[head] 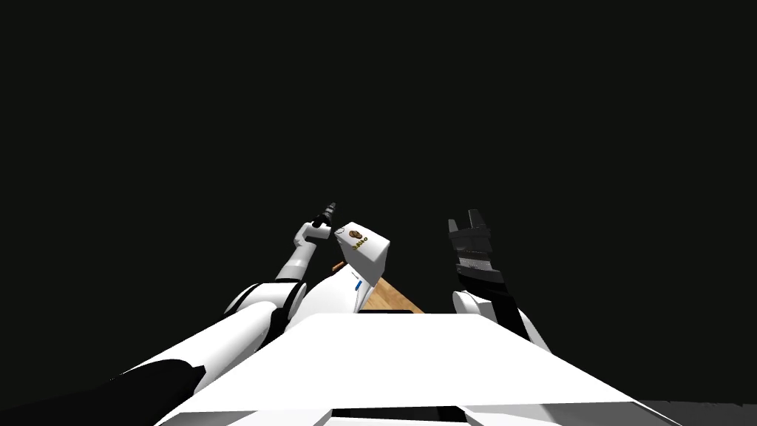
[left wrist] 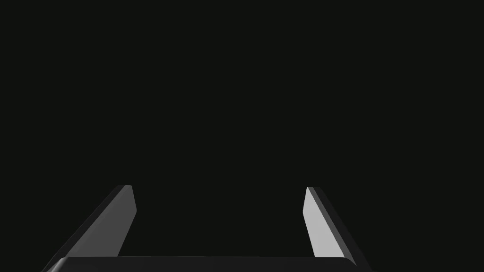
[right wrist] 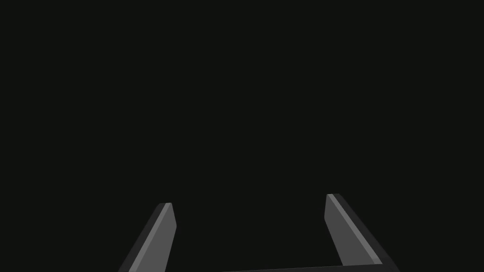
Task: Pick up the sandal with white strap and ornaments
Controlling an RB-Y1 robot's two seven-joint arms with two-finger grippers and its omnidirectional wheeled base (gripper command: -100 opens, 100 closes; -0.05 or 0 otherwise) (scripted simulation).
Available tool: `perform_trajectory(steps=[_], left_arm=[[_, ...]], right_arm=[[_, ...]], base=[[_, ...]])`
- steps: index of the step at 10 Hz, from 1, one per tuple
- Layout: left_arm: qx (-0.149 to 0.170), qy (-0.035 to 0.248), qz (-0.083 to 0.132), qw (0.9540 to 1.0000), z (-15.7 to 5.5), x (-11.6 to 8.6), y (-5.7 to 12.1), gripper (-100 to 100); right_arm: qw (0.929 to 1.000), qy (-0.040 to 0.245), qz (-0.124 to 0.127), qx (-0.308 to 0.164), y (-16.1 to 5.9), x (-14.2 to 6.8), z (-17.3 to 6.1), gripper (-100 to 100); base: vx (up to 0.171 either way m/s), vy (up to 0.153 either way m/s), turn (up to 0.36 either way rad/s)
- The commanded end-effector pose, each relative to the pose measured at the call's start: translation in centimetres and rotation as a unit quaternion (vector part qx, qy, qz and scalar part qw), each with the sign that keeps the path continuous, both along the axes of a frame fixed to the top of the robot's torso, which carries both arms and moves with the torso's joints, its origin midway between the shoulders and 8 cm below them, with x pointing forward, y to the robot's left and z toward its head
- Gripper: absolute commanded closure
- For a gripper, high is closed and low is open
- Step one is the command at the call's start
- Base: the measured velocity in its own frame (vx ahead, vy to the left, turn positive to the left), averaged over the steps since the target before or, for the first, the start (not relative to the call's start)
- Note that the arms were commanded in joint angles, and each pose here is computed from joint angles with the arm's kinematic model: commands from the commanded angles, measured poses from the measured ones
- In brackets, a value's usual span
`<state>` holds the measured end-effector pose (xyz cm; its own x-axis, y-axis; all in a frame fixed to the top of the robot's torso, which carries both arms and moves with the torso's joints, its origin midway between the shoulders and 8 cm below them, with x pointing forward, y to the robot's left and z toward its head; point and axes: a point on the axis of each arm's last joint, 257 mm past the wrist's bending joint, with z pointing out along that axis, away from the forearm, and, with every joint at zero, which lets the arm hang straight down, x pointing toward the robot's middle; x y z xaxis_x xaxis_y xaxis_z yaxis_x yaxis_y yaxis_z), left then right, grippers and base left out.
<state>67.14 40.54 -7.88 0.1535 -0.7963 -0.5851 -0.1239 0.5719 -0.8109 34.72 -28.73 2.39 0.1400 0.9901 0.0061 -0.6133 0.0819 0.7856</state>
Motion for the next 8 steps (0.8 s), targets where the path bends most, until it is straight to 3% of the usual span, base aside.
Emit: perform_trajectory(steps=[1,2,4,7,8], left_arm=[[-0.003,0.023,0.013,0.9996,-0.8,0.6,0.9,-100],[-0.002,0.036,0.020,0.9992,-0.4,1.2,1.2,-100],[-0.007,0.055,0.029,0.9980,-1.7,1.4,1.8,-100],[-0.014,0.101,0.049,0.9936,-2.5,2.5,2.5,-100],[-0.019,0.121,0.057,0.9908,-3.9,2.3,3.0,-100]], right_arm=[[1.0000,0.000,0.000,0.000,0.0,0.0,0.0,0],[1.0000,0.000,0.000,0.000,0.0,0.0,0.0,0],[1.0000,0.000,0.000,0.000,0.0,0.0,0.0,0],[1.0000,0.000,0.000,0.000,0.0,0.0,0.0,0],[1.0000,0.000,0.000,0.000,0.0,0.0,0.0,0]], base=[[-0.008,-0.001,0.009],[-0.022,0.001,0.006],[-0.014,0.003,-0.003],[-0.027,-0.004,0.024],[-0.029,0.000,0.006]])
